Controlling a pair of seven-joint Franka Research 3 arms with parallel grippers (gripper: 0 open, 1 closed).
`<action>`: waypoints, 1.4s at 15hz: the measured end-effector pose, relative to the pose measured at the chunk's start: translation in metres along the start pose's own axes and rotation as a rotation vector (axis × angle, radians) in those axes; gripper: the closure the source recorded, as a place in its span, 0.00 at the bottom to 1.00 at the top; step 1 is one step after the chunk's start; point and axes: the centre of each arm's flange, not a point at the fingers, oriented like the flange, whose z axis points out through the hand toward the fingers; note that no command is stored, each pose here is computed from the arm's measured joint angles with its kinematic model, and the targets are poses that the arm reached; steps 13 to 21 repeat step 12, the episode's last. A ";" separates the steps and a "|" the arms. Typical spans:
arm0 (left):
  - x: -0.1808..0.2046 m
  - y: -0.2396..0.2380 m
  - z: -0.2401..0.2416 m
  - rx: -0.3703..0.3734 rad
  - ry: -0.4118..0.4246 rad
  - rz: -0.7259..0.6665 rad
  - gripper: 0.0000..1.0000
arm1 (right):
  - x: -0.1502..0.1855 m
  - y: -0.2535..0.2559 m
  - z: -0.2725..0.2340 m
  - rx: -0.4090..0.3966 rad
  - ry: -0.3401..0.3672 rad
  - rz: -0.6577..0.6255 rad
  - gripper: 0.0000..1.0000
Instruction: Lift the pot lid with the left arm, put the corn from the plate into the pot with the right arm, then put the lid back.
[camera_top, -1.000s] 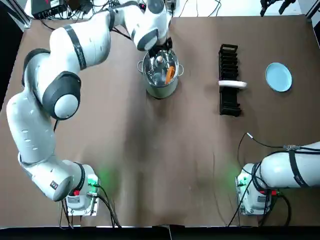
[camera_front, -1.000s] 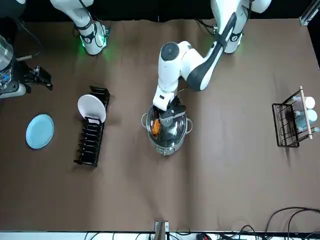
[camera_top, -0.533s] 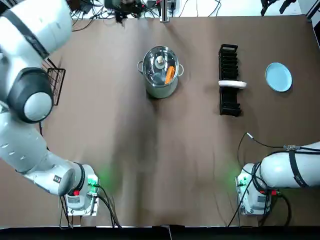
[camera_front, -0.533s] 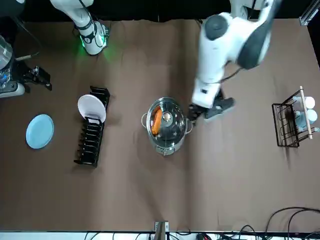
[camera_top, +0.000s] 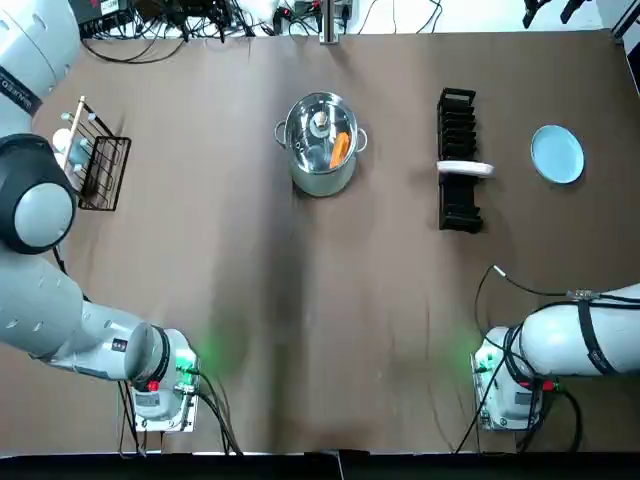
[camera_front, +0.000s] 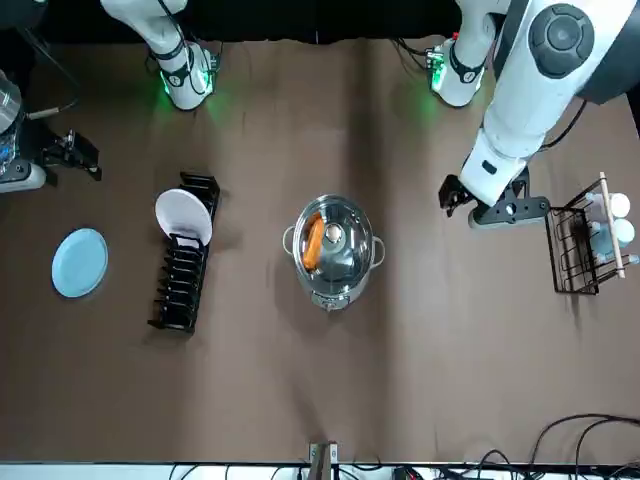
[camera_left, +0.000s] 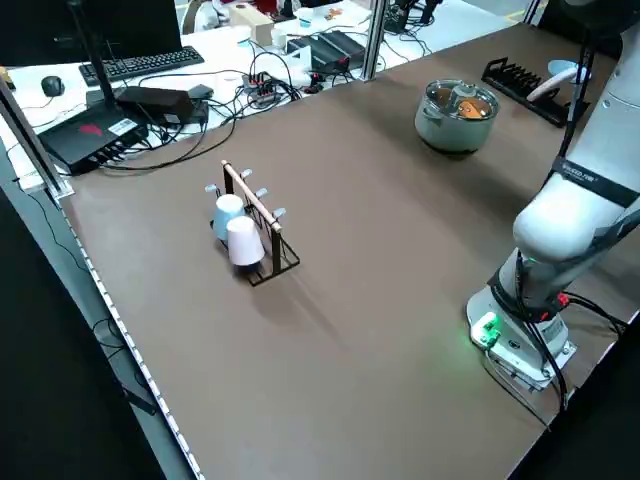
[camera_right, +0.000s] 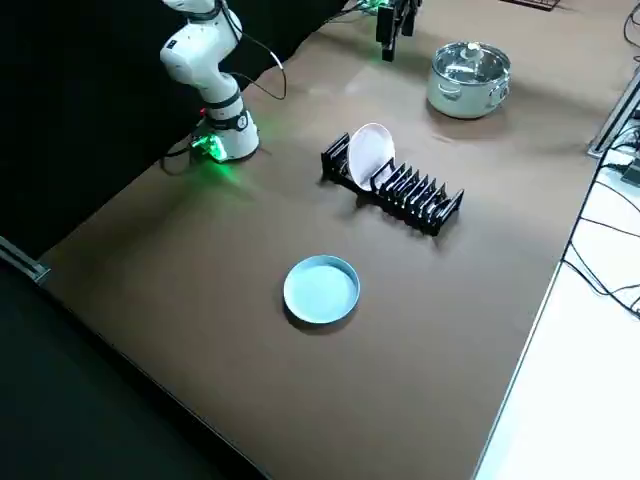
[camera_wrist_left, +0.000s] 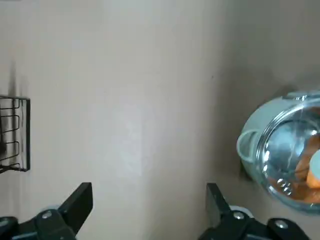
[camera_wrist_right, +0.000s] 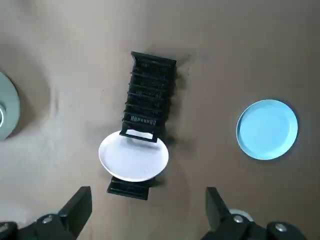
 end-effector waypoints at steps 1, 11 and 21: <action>0.001 -0.007 0.001 0.004 -0.009 0.009 0.00 | 0.000 0.000 0.000 0.000 0.000 0.000 0.00; 0.004 -0.142 -0.033 -0.151 -0.037 0.094 0.00 | 0.000 0.001 0.000 0.000 0.000 0.002 0.00; 0.004 -0.144 -0.032 -0.151 -0.041 0.097 0.00 | 0.000 0.001 0.000 0.000 0.000 0.002 0.00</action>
